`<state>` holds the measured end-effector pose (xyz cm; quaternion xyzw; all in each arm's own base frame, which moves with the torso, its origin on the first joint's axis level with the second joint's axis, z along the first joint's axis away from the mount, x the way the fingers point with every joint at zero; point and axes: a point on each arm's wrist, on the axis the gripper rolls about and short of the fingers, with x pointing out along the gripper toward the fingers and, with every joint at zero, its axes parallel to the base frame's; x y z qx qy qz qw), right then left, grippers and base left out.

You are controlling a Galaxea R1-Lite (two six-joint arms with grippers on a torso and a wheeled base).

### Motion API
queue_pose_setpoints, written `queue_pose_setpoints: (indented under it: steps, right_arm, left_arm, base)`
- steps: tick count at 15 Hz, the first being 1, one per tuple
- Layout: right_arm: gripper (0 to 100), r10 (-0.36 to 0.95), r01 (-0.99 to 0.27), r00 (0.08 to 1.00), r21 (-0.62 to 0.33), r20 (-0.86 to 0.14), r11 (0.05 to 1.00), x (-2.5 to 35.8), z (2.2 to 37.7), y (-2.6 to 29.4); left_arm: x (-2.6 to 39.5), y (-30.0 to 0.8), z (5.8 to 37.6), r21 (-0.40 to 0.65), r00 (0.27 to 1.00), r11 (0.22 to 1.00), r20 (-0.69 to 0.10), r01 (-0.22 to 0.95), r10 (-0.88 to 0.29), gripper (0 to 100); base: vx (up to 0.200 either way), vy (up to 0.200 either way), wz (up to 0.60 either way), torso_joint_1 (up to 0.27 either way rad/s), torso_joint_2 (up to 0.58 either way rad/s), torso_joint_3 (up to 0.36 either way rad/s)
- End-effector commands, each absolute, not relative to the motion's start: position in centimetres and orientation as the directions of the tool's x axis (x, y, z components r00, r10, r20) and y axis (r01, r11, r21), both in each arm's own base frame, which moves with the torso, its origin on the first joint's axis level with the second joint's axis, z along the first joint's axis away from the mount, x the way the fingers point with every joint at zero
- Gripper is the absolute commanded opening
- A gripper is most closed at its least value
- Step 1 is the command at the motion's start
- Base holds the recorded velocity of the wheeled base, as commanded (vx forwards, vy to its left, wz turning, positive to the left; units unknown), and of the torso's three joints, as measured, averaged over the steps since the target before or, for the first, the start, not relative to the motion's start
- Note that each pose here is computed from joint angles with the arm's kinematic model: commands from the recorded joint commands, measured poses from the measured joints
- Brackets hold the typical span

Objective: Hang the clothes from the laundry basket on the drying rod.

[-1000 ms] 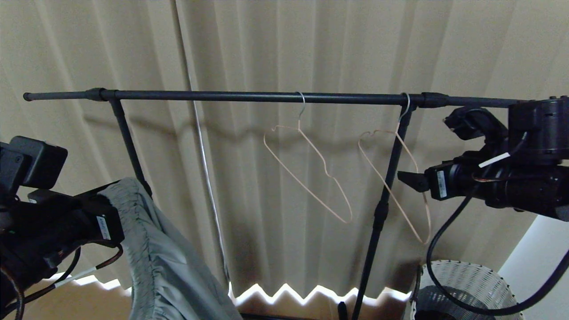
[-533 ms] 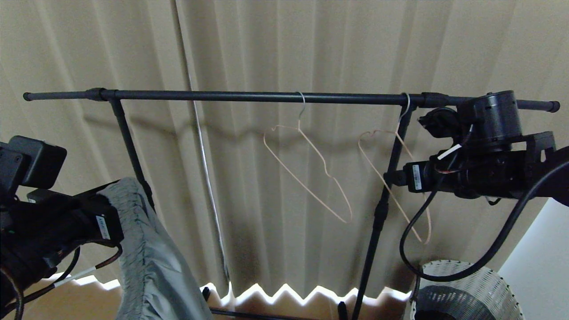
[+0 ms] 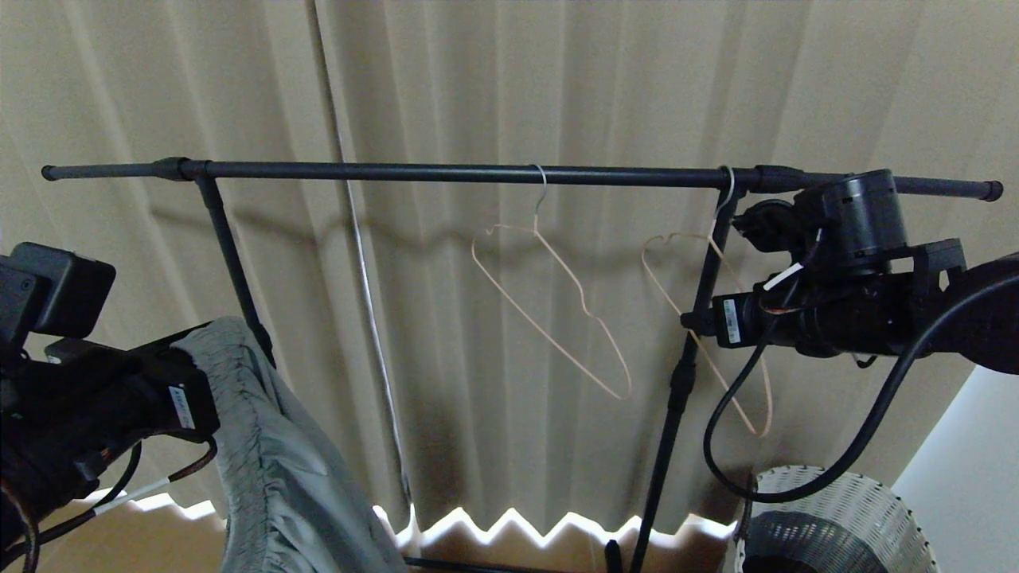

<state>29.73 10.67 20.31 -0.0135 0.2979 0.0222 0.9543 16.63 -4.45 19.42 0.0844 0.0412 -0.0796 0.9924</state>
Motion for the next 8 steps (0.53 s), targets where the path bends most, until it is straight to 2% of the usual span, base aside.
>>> queue_pose_setpoints:
  steps: [1, 8]
  right_arm:
    - [0, 0.034, -0.05, 0.822, -0.013, -0.568, 0.999, 29.65, 20.36, 10.65]
    - [0, 0.013, -0.032, 0.829, -0.024, -0.559, 0.999, 29.37, 20.69, 10.44]
  left_arm:
    - [16.61, -4.44, 19.51, 0.161, 0.984, 0.973, -0.091, 0.163, -0.15, 0]
    - [16.58, -4.38, 19.49, 0.161, 0.985, 0.974, -0.091, 0.16, -0.147, 0]
  base:
    - [0.0, 0.0, 0.0, 0.0, 0.0, 0.0]
    - [0.0, 0.0, 0.0, 0.0, 0.0, 0.0]
